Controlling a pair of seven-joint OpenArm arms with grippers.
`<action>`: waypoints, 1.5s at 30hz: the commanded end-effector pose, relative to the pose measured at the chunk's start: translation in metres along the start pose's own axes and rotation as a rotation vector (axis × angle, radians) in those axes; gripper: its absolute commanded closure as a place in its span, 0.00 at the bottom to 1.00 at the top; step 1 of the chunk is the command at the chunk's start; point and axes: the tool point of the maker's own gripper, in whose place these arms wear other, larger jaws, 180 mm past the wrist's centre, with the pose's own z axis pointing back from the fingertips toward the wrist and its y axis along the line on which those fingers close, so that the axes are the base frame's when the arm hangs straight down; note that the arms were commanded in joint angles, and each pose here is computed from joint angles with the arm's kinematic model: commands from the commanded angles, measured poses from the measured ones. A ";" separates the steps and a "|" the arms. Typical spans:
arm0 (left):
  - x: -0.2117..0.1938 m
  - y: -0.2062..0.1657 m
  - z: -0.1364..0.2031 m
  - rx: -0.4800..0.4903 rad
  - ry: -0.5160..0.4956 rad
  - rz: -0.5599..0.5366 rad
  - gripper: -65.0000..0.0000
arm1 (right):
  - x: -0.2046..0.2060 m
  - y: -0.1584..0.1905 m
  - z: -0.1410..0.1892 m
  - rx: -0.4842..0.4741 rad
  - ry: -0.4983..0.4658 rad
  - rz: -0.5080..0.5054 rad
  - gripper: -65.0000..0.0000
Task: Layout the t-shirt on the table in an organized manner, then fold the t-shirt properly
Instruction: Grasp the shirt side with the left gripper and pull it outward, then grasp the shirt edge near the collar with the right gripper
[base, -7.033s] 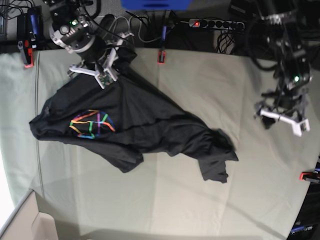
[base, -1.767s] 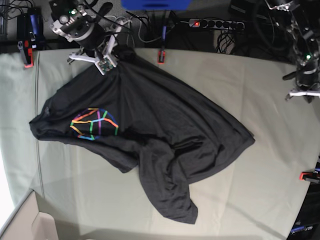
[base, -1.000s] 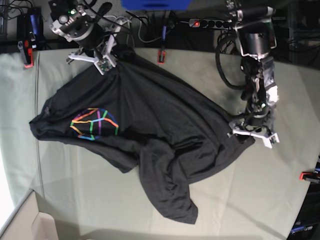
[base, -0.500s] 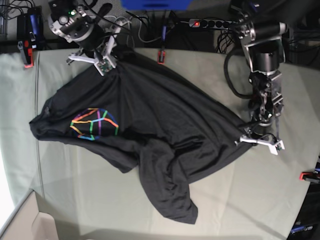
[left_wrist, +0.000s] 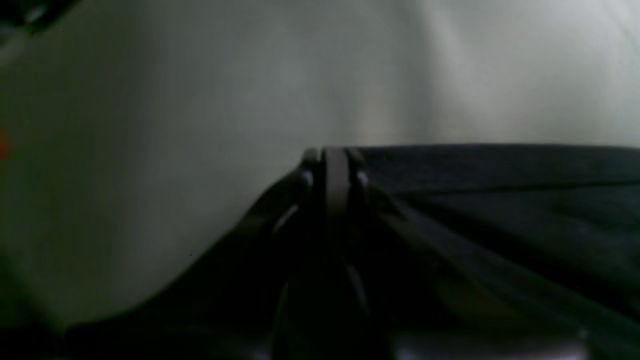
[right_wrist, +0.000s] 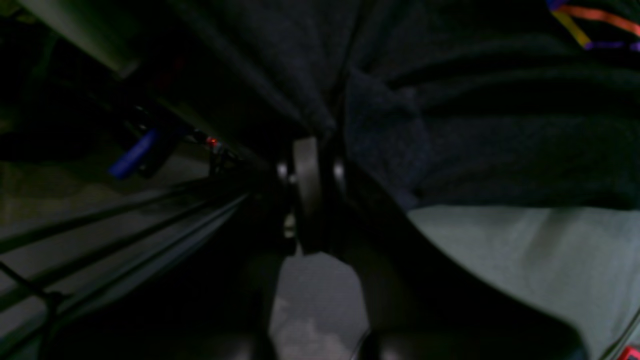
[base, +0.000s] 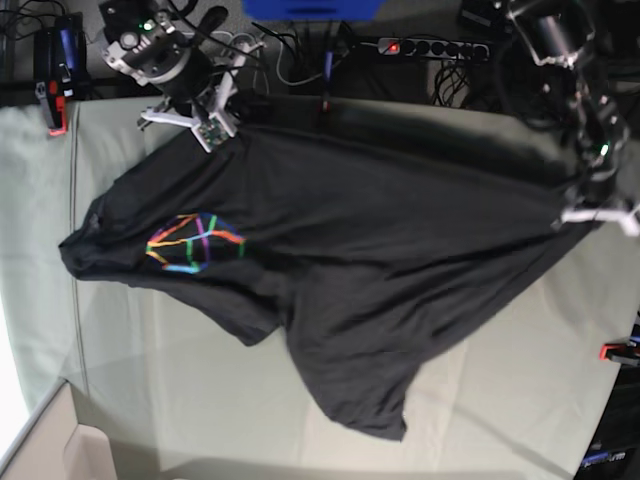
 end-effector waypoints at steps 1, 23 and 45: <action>0.026 0.019 0.002 0.048 -0.075 -0.003 1.00 | 0.003 -0.002 0.003 -0.010 -0.013 0.007 1.00; 0.011 0.082 0.029 0.160 -0.065 0.046 1.00 | -0.008 0.002 0.010 -0.004 0.005 -0.004 1.00; 0.044 0.082 0.091 0.063 -0.179 0.129 1.00 | -0.012 -0.024 0.041 -0.153 -0.105 -0.174 1.00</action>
